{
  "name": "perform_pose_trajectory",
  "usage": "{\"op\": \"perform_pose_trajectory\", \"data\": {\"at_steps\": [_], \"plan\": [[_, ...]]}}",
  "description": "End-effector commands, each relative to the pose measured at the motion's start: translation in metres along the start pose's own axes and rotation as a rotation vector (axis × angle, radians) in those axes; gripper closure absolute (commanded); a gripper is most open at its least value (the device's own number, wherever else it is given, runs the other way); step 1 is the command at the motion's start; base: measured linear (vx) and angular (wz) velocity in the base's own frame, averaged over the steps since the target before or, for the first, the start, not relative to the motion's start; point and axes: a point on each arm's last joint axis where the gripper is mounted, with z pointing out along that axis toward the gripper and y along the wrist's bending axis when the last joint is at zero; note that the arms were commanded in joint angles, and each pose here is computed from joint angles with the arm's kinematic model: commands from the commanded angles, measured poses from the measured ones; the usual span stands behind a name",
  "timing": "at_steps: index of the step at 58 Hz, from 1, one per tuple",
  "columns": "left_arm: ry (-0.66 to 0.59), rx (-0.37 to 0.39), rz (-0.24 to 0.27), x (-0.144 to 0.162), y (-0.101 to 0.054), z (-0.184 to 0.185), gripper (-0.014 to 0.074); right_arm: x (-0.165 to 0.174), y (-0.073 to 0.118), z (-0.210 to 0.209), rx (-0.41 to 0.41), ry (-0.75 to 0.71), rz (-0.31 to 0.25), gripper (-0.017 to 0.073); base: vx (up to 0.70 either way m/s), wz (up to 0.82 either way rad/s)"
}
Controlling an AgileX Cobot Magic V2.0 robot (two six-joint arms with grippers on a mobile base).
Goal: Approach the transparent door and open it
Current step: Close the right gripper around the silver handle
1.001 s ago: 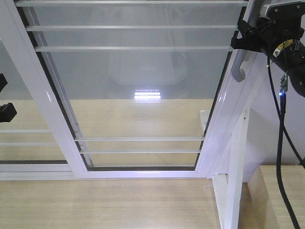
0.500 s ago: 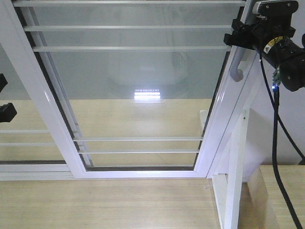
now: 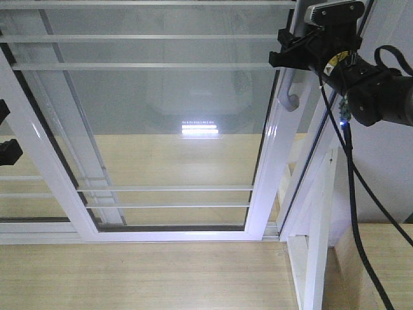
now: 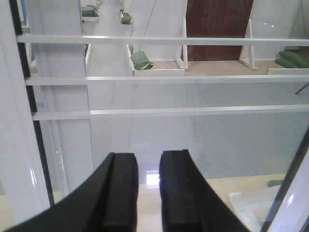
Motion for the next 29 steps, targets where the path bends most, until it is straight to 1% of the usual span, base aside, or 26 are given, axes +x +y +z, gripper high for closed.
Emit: {"op": "perform_pose_trajectory", "data": {"at_steps": [1,8,16,22,29], "plan": [[-0.126,0.015,-0.014,-0.020,-0.002,-0.001,0.0304,-0.039,0.027,-0.006,-0.103,-0.171,-0.067,0.0216,0.00,0.00],[-0.126,0.015,-0.014,-0.020,-0.002,-0.001,0.0304,-0.039,0.043,-0.005,-0.143,-0.176,-0.067,0.0216,0.00,0.00],[-0.126,0.015,-0.014,-0.020,-0.002,-0.001,0.0304,-0.040,0.056,-0.005,-0.172,-0.179,-0.066,0.0216,0.00,0.00],[-0.126,0.015,-0.014,-0.020,-0.002,-0.001,0.0304,-0.040,0.059,-0.005,-0.181,-0.180,-0.066,0.0216,0.00,0.00],[-0.126,0.015,-0.014,-0.020,-0.002,-0.001,0.0304,-0.049,0.059,-0.010,-0.182,-0.195,-0.034,0.0216,0.00,0.00]]}}
